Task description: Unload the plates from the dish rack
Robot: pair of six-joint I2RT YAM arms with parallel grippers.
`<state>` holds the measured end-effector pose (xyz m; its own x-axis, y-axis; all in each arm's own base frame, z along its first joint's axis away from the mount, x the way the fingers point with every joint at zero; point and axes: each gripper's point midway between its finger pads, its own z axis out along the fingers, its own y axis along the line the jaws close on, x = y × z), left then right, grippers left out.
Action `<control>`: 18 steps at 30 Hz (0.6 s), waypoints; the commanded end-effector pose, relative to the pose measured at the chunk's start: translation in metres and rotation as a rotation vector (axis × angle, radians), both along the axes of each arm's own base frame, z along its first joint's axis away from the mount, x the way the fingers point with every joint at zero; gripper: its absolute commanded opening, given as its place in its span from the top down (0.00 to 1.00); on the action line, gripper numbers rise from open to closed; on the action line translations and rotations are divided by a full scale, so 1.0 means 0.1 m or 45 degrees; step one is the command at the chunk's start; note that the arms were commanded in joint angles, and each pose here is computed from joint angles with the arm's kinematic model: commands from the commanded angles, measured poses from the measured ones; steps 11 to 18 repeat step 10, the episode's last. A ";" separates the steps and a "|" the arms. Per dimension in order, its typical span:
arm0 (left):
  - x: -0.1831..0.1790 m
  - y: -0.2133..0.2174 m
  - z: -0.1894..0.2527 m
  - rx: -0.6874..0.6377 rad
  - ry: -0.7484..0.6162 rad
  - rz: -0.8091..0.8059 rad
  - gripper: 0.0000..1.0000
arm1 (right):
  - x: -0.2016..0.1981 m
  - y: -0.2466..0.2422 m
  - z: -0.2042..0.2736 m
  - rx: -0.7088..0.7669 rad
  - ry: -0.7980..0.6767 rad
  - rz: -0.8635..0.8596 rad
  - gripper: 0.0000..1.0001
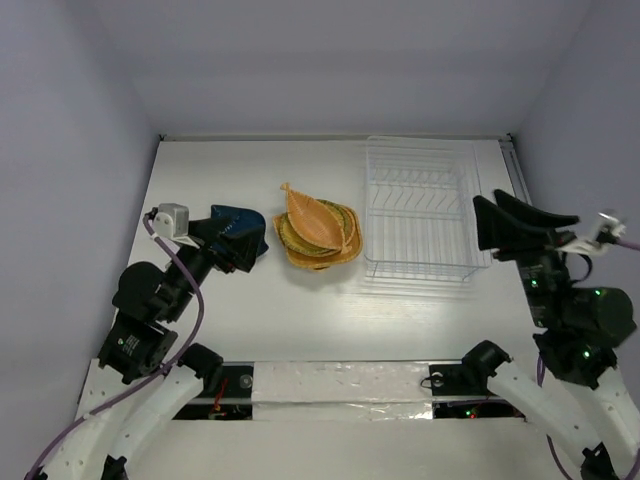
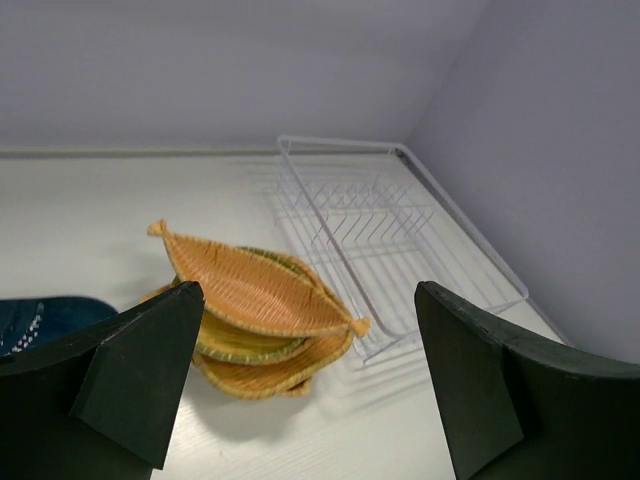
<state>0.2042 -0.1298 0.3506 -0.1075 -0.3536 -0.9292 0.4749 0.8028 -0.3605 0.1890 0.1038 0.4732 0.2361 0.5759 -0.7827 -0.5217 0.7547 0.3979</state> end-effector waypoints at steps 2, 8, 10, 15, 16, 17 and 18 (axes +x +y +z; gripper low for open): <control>-0.08 0.07 0.68 -0.112 -0.210 0.016 0.15 | 0.02 -0.41 -0.30 0.021 0.120 -0.238 0.00; -0.08 0.05 0.78 -0.157 -0.228 0.002 0.16 | -0.07 -0.60 -0.44 0.057 0.144 -0.309 0.00; -0.05 0.03 0.75 -0.162 -0.208 0.001 0.15 | -0.06 -0.57 -0.45 0.051 0.150 -0.296 0.00; -0.05 0.03 0.75 -0.162 -0.208 0.001 0.15 | -0.06 -0.57 -0.45 0.051 0.150 -0.296 0.00; -0.05 0.03 0.75 -0.162 -0.208 0.001 0.15 | -0.06 -0.57 -0.45 0.051 0.150 -0.296 0.00; -0.05 0.03 0.75 -0.162 -0.208 0.001 0.15 | -0.06 -0.57 -0.45 0.051 0.150 -0.296 0.00; -0.05 0.03 0.75 -0.162 -0.208 0.001 0.15 | -0.06 -0.57 -0.45 0.051 0.150 -0.296 0.00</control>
